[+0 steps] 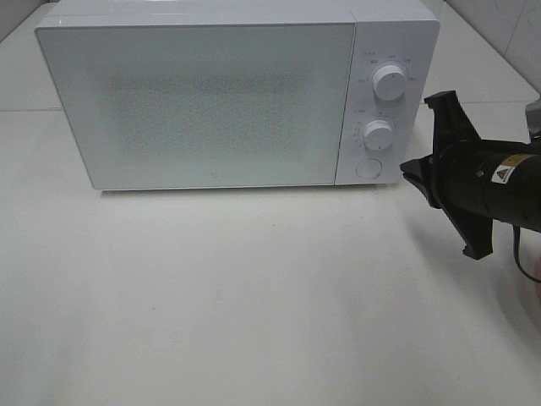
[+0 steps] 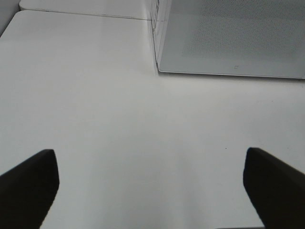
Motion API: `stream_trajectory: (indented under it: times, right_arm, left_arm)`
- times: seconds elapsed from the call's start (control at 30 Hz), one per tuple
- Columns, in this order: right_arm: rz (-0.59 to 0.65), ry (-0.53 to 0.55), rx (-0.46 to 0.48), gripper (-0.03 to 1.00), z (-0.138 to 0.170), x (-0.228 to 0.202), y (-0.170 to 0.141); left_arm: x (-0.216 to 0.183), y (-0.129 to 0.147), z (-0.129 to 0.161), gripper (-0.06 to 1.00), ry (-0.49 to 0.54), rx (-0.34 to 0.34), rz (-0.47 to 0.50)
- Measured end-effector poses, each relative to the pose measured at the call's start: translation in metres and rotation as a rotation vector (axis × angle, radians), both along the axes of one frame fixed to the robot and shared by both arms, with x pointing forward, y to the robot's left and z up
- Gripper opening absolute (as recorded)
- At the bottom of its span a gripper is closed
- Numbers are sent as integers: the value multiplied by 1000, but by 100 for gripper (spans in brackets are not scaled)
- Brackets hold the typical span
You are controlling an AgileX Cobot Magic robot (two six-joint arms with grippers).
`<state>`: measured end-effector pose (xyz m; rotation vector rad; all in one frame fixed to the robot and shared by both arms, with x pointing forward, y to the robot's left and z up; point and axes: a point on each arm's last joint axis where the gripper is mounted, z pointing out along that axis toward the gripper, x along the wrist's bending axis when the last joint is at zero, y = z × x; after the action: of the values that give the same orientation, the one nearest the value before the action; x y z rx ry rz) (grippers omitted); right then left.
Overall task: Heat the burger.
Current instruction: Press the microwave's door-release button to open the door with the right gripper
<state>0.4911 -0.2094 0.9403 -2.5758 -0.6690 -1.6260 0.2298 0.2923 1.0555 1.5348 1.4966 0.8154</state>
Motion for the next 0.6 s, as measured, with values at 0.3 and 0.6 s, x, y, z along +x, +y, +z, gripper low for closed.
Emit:
stream_trajectory:
  times: [0.3,0.6]
  right_arm:
    - [-73,38,137,1,0,0,0]
    - [-92,50,164,1,-5,2,0]
  left_arm:
    - [0,0,0,97,0,0,0]
    - [0,0,0,97,0,0,0]
